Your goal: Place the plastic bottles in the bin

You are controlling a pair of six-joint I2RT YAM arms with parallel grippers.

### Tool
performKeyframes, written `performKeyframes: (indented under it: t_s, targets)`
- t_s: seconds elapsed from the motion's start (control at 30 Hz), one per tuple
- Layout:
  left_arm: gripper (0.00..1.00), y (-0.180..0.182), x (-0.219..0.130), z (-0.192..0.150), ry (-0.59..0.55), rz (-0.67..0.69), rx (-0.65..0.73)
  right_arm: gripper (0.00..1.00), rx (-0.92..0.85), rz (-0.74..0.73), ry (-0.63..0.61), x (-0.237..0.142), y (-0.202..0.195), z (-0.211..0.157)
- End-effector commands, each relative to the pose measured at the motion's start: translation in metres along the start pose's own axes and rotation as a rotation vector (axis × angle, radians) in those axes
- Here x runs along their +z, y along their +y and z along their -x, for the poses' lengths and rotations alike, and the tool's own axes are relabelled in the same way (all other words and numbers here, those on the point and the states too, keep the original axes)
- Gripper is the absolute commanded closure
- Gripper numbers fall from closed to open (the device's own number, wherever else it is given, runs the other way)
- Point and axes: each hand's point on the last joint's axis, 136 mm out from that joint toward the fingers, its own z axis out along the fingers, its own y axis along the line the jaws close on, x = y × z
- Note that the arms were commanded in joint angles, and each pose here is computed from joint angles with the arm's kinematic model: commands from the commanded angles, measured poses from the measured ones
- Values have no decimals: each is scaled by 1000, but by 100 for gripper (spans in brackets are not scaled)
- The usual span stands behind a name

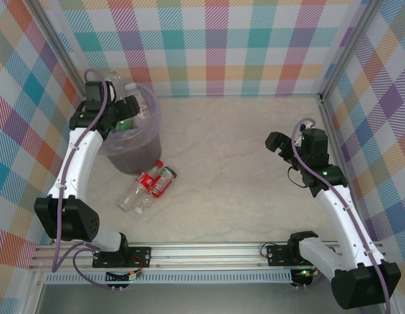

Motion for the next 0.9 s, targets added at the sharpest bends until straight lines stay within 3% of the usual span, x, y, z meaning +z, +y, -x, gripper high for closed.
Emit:
performKeyframes:
  t_s: [0.0, 0.2, 0.37, 0.53, 0.7, 0.87]
  targets:
    - [0, -5, -28, 21, -53, -21, 34, 1, 4, 17, -7, 5, 2, 3]
    - [0, 0, -49, 52, -116, 47, 109, 1, 18, 31, 8, 11, 4, 1]
    - [0, -1, -28, 54, -87, 57, 131, 1, 16, 29, 11, 11, 4, 1]
    - [18, 2, 1, 40, -25, 75, 126, 1, 10, 29, 5, 9, 5, 3]
    - [38, 12, 5, 24, -10, 103, 122, 1, 9, 26, 5, 9, 4, 4]
    - [42, 30, -11, 3, 1, 168, 128, 1, 8, 27, 8, 11, 5, 4]
